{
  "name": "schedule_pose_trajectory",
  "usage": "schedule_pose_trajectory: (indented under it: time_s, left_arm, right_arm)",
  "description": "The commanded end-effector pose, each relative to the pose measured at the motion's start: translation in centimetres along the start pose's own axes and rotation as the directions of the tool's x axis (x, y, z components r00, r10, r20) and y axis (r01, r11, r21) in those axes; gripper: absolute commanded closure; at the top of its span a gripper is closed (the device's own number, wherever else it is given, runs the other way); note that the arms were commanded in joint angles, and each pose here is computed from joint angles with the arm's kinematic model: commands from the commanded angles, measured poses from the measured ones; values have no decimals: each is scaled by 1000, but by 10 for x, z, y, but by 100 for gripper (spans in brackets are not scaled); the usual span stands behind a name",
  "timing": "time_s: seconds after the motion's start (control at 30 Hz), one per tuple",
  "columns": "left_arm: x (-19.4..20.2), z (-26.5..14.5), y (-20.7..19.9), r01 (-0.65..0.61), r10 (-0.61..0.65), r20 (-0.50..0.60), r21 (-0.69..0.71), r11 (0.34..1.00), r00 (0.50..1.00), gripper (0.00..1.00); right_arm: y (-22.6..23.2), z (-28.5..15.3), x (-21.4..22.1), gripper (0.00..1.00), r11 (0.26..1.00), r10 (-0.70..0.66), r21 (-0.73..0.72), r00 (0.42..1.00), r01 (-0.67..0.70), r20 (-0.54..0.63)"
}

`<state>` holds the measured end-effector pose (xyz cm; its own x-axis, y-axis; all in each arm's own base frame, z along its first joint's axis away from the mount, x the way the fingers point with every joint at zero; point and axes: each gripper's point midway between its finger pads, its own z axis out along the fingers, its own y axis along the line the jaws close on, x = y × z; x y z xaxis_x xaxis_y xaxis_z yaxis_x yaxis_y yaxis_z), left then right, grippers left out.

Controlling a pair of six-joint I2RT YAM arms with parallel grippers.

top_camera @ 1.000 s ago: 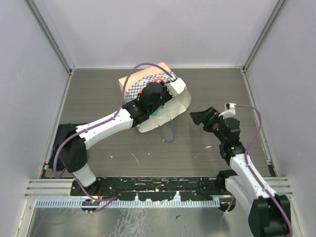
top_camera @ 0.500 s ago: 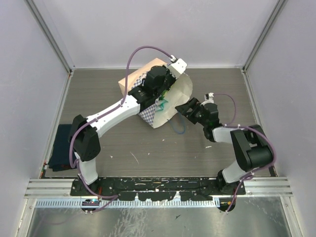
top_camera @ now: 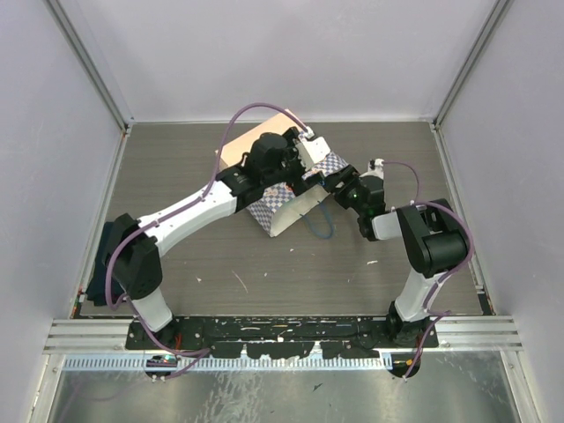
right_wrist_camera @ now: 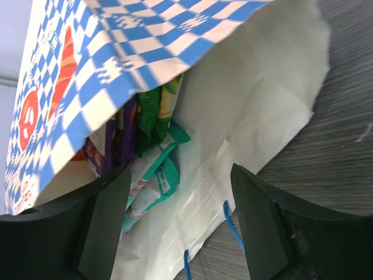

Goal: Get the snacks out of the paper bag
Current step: Adjust the paper bag at the center of the board.

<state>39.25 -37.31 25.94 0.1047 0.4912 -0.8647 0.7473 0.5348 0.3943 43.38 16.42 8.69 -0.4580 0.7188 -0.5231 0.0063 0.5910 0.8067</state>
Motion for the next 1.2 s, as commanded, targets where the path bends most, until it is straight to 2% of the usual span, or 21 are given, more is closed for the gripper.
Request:
schedule_pose_trajectory:
  time_s: [0.0, 0.2, 0.47, 0.57, 0.77, 0.87, 0.97, 1.07, 1.1, 1.17]
  left_arm:
    - [-26, -33, -21, -114, 100, 93, 164, 980, 991, 2]
    - [-11, -40, -51, -168, 149, 81, 330, 929, 986, 2]
    - [-5, -15, -71, -239, 235, 57, 369, 898, 970, 2]
    - [2, -5, -83, -288, 303, 18, 374, 882, 953, 0]
    - [19, 27, -84, -393, 415, -35, 261, 882, 909, 2]
    - [14, 43, -73, -461, 472, -58, 141, 876, 880, 8]
    - [-1, 54, -65, -538, 538, -41, 29, 843, 842, 15]
    - [-17, 58, -63, -534, 534, -11, -42, 844, 845, 25]
    - [-22, 58, -60, -522, 523, -4, -67, 850, 852, 30]
    - [-32, 57, -54, -494, 497, 5, -115, 862, 868, 48]
  right_arm:
    - [10, -1, -30, 25, 999, 11, -54, 995, -6, 96]
    - [-5, -10, -31, 24, 999, 36, -41, 995, -32, 93]
    - [-16, -10, -30, 23, 995, 82, -61, 994, -78, 76]
    - [-18, -11, -30, 23, 993, 98, -73, 992, -93, 77]
    - [-18, -8, -28, 22, 987, 122, -114, 992, -116, 45]
    - [-17, -8, -25, 22, 983, 135, -133, 990, -130, 31]
    - [-16, -8, -23, 22, 979, 144, -150, 989, -139, 22]
    - [-17, -10, -21, 22, 976, 152, -158, 988, -147, 20]
    - [-17, -11, -21, 22, 976, 154, -161, 988, -149, 21]
    - [-16, -14, -22, 22, 974, 156, -169, 987, -149, 25]
